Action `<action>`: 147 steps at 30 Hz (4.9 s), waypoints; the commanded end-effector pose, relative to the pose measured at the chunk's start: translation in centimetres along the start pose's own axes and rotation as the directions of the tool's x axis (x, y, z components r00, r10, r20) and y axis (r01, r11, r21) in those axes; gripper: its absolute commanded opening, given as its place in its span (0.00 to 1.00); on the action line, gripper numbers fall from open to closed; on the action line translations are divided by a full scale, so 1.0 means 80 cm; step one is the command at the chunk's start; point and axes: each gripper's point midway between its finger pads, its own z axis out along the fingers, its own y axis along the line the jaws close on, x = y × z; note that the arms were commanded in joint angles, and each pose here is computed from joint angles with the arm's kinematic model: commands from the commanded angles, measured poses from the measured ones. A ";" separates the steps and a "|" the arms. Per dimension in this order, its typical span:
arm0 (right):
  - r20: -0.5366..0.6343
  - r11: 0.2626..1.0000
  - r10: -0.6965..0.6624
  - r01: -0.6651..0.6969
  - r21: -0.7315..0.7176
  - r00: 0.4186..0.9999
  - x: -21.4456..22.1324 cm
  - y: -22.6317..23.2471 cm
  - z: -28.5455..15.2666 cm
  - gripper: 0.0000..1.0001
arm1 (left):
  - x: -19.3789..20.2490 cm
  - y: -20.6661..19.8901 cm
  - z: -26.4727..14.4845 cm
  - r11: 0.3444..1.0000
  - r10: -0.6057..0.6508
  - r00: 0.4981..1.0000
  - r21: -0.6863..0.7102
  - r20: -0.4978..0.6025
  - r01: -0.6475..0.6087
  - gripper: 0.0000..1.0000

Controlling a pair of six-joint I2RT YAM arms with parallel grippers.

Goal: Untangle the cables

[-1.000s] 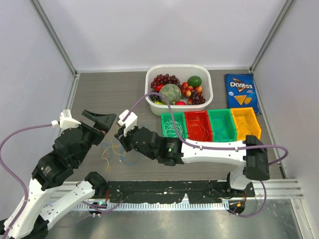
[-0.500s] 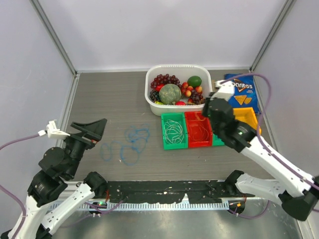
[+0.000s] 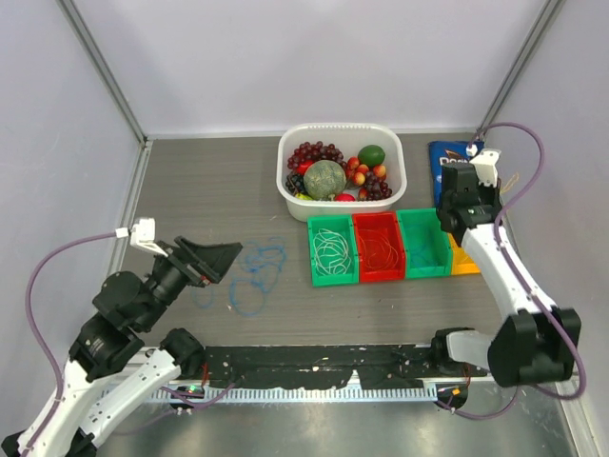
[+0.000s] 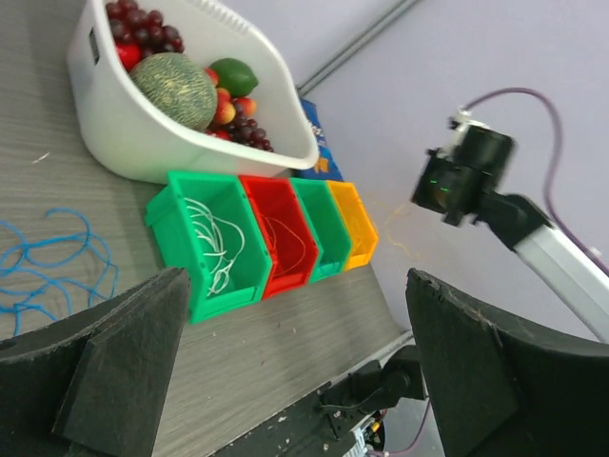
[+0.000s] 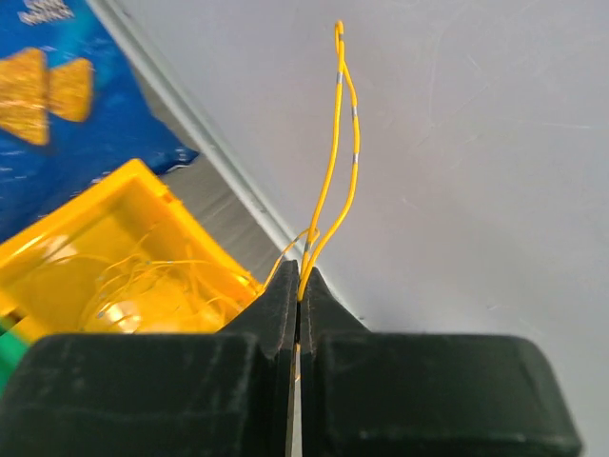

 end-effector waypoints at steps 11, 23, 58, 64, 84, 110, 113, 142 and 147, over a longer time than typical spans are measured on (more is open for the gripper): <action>-0.150 0.996 -0.071 0.062 -0.067 0.986 0.050 0.077 0.067 0.01 | -0.057 0.014 -0.092 0.995 0.091 0.969 0.016 0.231 -0.098 1.00; -0.427 0.941 0.044 -0.181 -0.287 0.903 0.133 0.133 0.096 0.01 | -0.053 0.012 -0.091 0.992 0.121 0.972 0.016 0.203 -0.127 1.00; -0.203 0.871 0.249 -0.310 -0.382 0.947 -0.041 0.077 -0.029 0.60 | 0.019 0.036 -0.018 0.998 0.020 1.000 -0.052 -0.004 -0.020 1.00; -0.167 0.687 0.239 -0.288 -0.667 0.957 -0.074 0.169 -0.146 0.63 | 0.060 0.078 0.007 0.981 -0.077 0.994 -0.185 -0.072 0.062 1.00; 0.049 -0.240 0.010 0.050 -0.969 0.999 0.079 0.341 -0.555 0.64 | 0.169 0.265 0.010 0.609 -0.278 0.960 -0.771 0.014 0.187 0.86; 0.157 -0.084 0.190 0.176 -0.981 0.969 0.063 0.229 -0.464 0.64 | 0.155 0.354 0.085 0.399 -0.404 0.903 -0.860 0.147 0.319 0.67; 0.158 -0.082 0.197 0.177 -0.981 0.968 0.061 0.228 -0.464 0.64 | 0.159 0.362 0.082 0.383 -0.404 0.902 -0.868 0.152 0.317 0.51; 0.087 -0.288 0.149 0.127 -0.949 0.985 0.042 0.237 -0.535 0.68 | -0.128 -0.041 -0.020 0.992 -0.098 0.958 -0.053 0.270 0.116 0.00; 0.080 -0.434 0.160 0.143 -0.889 0.984 0.028 0.241 -0.583 0.77 | -0.148 -0.078 -0.045 0.997 -0.073 0.947 0.034 0.312 0.066 0.00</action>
